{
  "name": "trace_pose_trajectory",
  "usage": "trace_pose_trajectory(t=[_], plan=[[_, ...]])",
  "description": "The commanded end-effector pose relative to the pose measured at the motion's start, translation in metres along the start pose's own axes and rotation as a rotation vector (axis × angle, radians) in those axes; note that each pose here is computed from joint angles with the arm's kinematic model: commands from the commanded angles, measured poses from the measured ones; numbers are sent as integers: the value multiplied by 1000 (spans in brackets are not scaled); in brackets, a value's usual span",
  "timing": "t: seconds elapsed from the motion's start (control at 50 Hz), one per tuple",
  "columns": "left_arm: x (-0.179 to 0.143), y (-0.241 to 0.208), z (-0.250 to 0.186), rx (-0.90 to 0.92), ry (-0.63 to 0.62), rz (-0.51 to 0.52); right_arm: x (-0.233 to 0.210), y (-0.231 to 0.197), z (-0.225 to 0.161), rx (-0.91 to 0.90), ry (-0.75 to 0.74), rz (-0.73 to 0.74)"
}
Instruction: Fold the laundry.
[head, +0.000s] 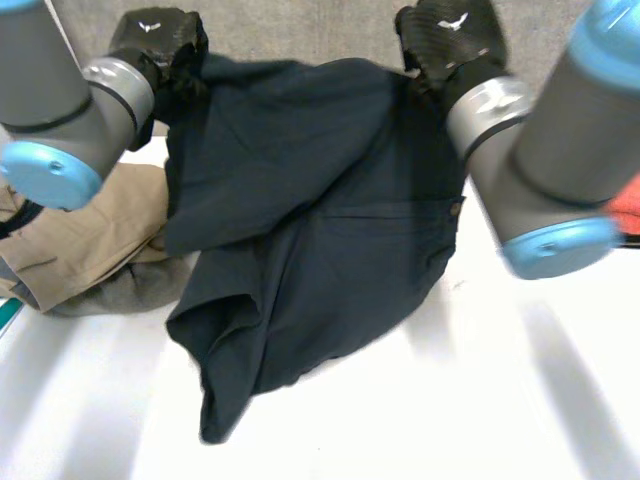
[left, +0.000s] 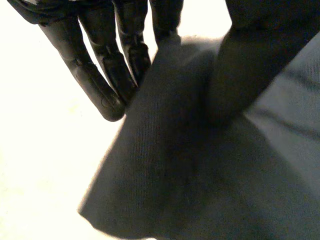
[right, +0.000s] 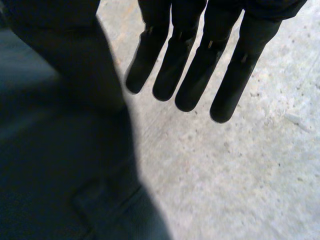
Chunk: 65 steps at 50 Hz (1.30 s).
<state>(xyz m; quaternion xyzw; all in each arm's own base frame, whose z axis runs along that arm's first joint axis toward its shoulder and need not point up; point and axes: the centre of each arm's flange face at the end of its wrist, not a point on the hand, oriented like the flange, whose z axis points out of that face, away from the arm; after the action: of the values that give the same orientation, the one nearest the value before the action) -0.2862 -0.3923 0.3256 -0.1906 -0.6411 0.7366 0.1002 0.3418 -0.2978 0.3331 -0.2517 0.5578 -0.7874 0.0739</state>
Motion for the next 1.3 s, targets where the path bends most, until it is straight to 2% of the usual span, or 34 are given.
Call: trace_pose_trajectory(t=[0.02, 0.12, 0.18, 0.26, 0.34, 0.44, 0.52, 0.6, 0.7, 0.84, 0.98, 1.2, 1.3], plan=[[-16, 17, 20, 12, -73, 3, -25, 41, 25, 57, 39, -50], [-33, -10, 1, -5, -192, 22, -20, 40, 14, -48, 15, -55], [-30, -17, -14, -31, -194, 48, -12, 35, -3, -156, -10, -62], [-11, -21, -45, -101, -114, 131, -9, 34, -35, -332, -95, -94], [20, -6, -89, -216, 22, 202, -12, 44, -75, -529, -234, -147], [72, 30, -172, -384, 262, 256, -17, 70, -125, -764, -410, -167], [98, 54, -224, -461, 388, 286, -24, 92, -140, -793, -476, -131], [107, 76, -249, -521, 425, 295, -32, 113, -144, -755, -498, -117], [105, 101, -249, -569, 381, 296, -45, 138, -136, -671, -469, -122], [88, 140, -211, -603, 225, 339, -58, 163, -120, -556, -384, -168], [77, 156, -183, -594, 98, 388, -66, 171, -110, -473, -321, -207], [78, 157, -171, -532, 73, 386, -73, 179, -88, -368, -284, -252], [83, 173, -167, -563, 100, 441, -78, 190, -78, -347, -286, -267]])
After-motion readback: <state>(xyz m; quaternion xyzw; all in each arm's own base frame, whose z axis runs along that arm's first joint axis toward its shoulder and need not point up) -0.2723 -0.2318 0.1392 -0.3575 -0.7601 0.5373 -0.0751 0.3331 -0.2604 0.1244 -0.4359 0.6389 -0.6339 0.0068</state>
